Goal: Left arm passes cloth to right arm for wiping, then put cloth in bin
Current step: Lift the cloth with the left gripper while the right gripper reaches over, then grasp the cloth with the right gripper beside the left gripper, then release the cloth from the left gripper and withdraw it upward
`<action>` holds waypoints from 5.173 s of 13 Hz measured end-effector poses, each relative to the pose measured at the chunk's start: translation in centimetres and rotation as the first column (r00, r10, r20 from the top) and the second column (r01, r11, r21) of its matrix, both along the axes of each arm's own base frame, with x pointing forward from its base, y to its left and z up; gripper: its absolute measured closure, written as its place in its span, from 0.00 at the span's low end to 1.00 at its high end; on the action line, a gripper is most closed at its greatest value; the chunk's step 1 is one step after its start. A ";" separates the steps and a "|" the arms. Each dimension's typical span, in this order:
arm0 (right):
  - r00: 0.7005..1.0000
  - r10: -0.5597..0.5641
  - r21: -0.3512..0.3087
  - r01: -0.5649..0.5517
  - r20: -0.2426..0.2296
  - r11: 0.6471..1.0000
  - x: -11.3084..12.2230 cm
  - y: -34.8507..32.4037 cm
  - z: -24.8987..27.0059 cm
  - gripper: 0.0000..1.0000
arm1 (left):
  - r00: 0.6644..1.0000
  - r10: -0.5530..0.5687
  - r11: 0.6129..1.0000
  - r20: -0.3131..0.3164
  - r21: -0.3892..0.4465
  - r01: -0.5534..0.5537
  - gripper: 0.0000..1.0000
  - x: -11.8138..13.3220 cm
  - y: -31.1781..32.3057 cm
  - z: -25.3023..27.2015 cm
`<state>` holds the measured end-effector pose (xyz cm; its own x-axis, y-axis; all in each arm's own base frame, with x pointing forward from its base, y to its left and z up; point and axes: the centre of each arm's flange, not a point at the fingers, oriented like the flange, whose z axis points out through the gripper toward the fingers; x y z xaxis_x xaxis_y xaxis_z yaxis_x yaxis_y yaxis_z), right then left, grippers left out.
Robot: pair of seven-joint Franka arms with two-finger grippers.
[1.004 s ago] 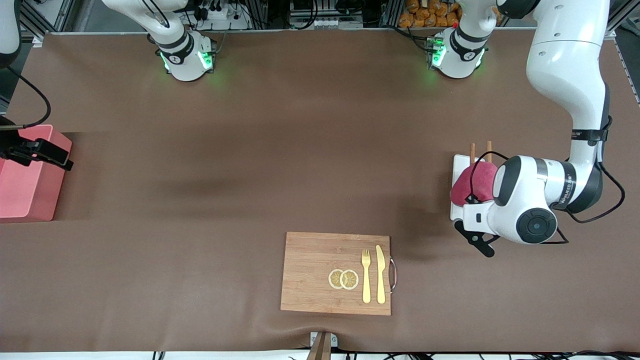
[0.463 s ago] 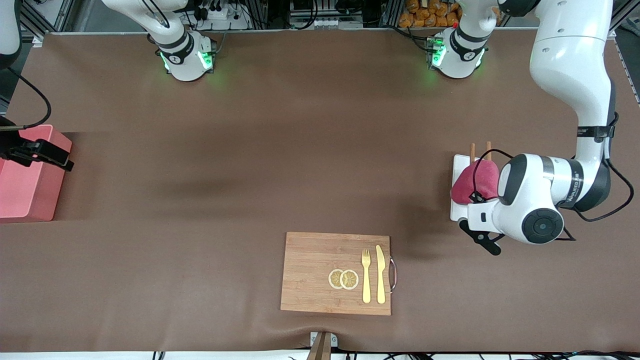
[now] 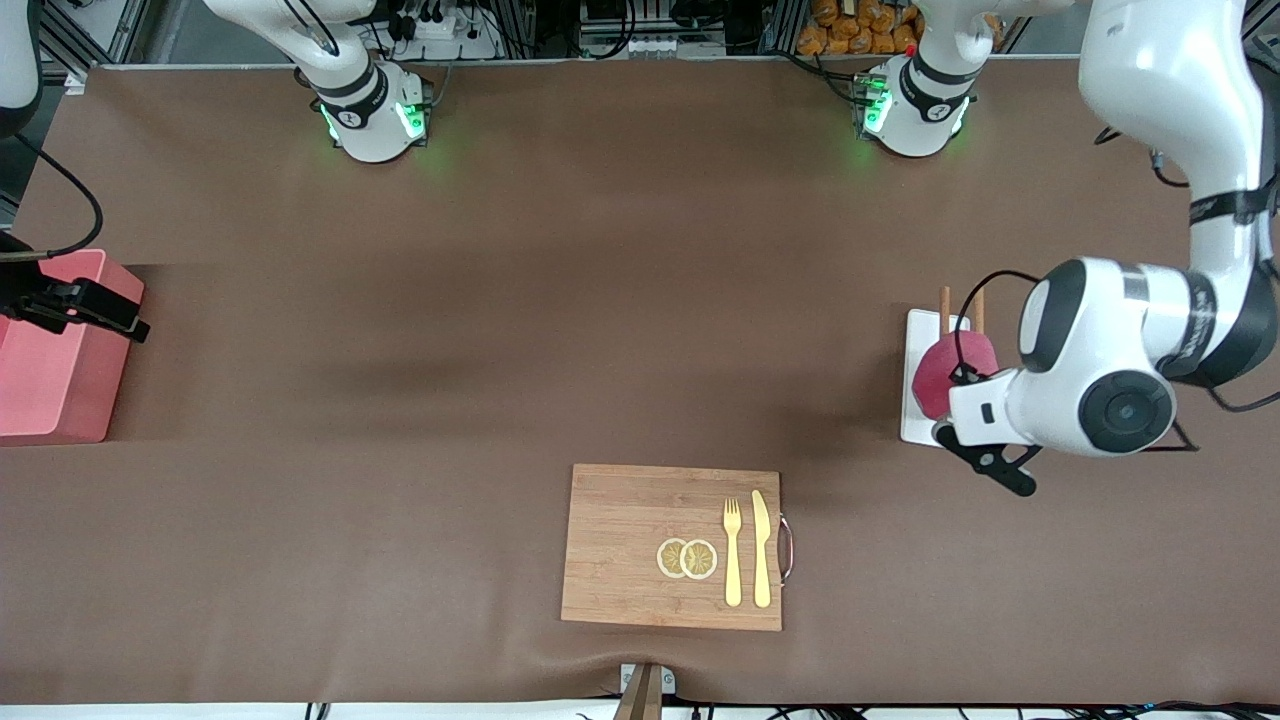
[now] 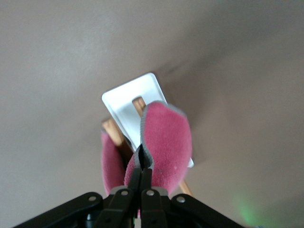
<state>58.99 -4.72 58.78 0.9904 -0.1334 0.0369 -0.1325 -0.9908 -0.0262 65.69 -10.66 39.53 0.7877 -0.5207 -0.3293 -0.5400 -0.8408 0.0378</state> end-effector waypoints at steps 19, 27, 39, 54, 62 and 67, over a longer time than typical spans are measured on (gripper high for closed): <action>0.604 -0.625 0.065 0.743 -0.495 0.666 -1.1 12.3 -4.6 0.00 | 0.784 0.586 0.632 -0.205 -0.490 -0.601 0.97 -12.7 -35.7 13.1; 0.295 -0.657 -0.073 0.879 -0.694 0.471 -1.8 18.6 -9.1 0.00 | 0.689 0.681 0.458 -0.248 -0.590 -0.665 0.97 -14.5 -41.1 14.4; 0.192 -0.697 -0.119 0.921 -0.691 0.371 -3.2 33.5 -12.4 0.00 | 0.662 0.704 0.421 -0.258 -0.599 -0.682 0.97 -14.0 -40.9 14.7; 0.369 -0.677 0.005 0.880 -0.637 0.476 -1.9 31.9 -11.5 0.97 | 0.634 0.751 0.401 -0.187 -0.633 -0.662 0.44 -12.1 -38.1 17.0; 0.727 -0.622 0.006 0.651 -0.291 0.759 -1.0 28.7 -15.7 0.97 | 0.558 0.822 0.542 0.114 -0.462 -0.702 0.00 -5.0 -16.8 21.1; 0.791 -0.569 0.023 0.588 -0.226 0.809 -2.6 27.2 -26.9 0.97 | 0.744 0.640 0.760 0.193 -0.300 -0.576 0.00 -6.4 -5.7 23.4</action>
<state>56.41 22.48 31.85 0.7113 -0.6765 -0.1907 -0.6917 -0.7219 -0.0188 59.30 -16.35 62.93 0.9974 0.0716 0.0005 0.0703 -0.9806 0.1830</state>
